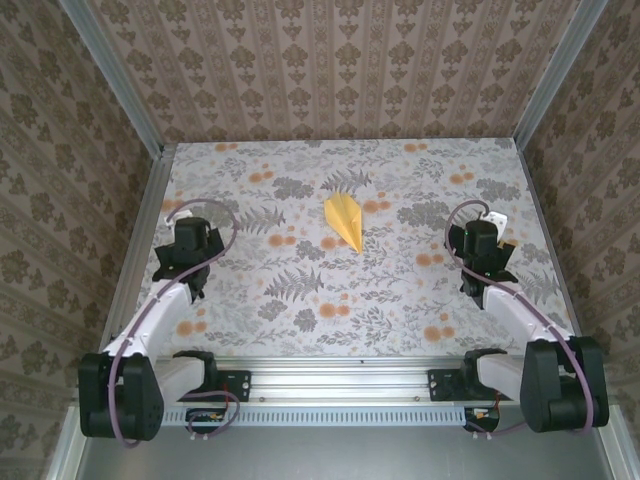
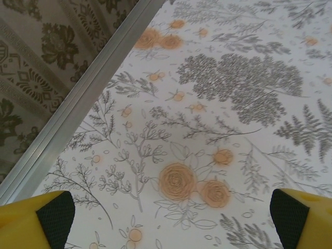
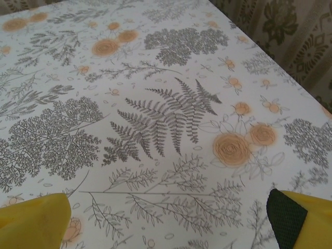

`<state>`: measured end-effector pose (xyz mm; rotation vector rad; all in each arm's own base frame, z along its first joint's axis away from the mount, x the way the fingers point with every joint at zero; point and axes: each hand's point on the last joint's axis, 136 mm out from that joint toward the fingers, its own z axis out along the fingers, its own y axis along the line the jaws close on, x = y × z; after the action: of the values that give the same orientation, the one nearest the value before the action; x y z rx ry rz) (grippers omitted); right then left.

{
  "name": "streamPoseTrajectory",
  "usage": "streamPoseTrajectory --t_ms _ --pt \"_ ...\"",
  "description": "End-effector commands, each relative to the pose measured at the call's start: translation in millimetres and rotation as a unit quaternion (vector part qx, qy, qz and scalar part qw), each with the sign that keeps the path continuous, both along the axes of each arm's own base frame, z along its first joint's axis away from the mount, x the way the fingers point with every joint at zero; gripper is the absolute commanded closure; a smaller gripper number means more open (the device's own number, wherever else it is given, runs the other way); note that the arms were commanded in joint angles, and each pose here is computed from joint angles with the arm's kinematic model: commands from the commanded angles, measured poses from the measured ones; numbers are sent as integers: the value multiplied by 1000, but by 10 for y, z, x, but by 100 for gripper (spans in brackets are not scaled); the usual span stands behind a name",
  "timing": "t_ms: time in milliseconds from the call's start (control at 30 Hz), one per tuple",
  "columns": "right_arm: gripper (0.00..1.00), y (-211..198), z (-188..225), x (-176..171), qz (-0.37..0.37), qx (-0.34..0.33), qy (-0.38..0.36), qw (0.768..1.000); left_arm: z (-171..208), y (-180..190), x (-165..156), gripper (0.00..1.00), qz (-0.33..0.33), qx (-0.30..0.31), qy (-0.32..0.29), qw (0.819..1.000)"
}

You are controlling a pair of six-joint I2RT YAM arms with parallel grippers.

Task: Fold a paper plane with a square sheet of paper (pick it up from the middle)

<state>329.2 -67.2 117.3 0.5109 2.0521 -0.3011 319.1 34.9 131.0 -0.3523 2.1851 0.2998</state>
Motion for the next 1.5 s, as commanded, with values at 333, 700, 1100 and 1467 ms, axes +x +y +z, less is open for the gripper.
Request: streamPoseTrajectory --t_ms 333,700,1100,1467 --pt "0 262 117 450 121 -1 -116 986 -103 -295 304 0 -146 32 -117 982" --pt "0 415 -19 565 172 -2 -144 975 -69 -417 534 0 -191 33 -147 970" --pt "0 470 -143 647 185 -1 -131 974 -253 -384 705 0 -199 33 -141 969" --pt "0 485 -149 662 181 -9 -123 976 -382 -365 794 0 -197 27 -117 973"
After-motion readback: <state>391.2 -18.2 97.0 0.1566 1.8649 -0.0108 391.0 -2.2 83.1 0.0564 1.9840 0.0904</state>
